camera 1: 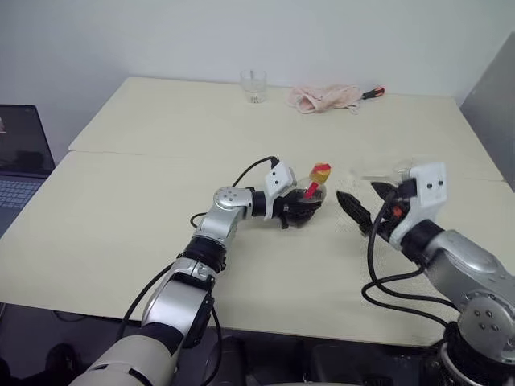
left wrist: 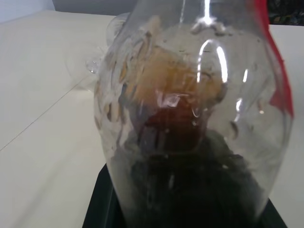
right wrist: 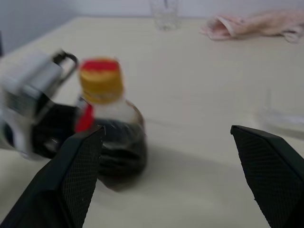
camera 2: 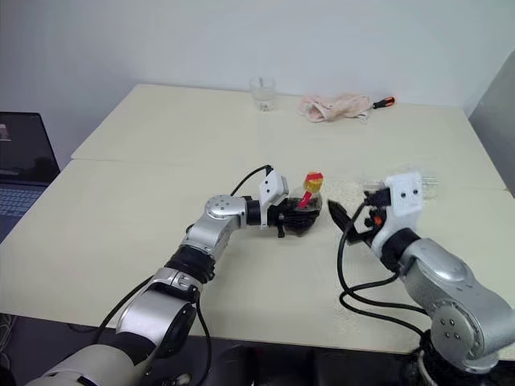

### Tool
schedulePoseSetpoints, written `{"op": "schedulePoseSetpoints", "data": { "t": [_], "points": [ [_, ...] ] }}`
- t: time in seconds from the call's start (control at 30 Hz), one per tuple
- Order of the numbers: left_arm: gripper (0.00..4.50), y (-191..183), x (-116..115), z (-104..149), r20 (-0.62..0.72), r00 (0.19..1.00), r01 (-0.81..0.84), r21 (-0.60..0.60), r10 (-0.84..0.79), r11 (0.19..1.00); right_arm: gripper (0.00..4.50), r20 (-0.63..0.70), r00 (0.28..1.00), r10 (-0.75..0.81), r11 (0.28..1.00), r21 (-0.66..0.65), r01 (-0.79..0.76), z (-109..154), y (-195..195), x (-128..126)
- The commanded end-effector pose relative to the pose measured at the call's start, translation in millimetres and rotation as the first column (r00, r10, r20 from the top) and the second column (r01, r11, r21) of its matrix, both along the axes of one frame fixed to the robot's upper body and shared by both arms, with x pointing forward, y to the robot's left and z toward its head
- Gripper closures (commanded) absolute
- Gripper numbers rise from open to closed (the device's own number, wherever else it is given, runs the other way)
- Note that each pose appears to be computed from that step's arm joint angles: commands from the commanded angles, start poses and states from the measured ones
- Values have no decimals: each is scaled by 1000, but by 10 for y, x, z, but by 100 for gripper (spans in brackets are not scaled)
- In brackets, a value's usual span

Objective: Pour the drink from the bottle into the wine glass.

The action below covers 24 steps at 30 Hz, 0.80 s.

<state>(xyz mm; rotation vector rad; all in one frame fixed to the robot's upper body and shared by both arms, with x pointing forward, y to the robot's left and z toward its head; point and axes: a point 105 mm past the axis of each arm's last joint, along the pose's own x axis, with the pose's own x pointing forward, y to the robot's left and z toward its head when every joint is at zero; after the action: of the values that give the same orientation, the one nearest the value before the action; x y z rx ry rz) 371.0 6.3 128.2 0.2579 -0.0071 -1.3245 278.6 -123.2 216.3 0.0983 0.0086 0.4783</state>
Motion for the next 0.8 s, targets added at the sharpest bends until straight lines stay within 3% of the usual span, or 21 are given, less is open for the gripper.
{"op": "schedulePoseSetpoints", "data": {
  "t": [0.03, 0.3, 0.43, 0.63, 0.8],
  "points": [
    [334, -47, 20, 252, 86, 996, 13, -50, -9, 999, 0, 49, 999, -14, 999, 40, 12, 163, 88, 68],
    [334, -73, 2, 310, 116, 993, 0, -110, 13, 994, 0, 52, 997, -60, 994, 90, 55, 217, 162, 225],
    [334, -88, 2, 387, 101, 994, -15, -201, 36, 979, 0, 87, 996, -13, 994, 113, 3, 303, 256, 182],
    [334, -114, -13, 355, 87, 995, -19, -210, 38, 978, 0, 121, 992, 38, 991, 126, -54, 389, 346, 122],
    [334, -186, -44, 330, 77, 996, -22, -248, 43, 968, 0, 111, 994, 0, 993, 117, -13, 388, 356, 215]
  ]
}}
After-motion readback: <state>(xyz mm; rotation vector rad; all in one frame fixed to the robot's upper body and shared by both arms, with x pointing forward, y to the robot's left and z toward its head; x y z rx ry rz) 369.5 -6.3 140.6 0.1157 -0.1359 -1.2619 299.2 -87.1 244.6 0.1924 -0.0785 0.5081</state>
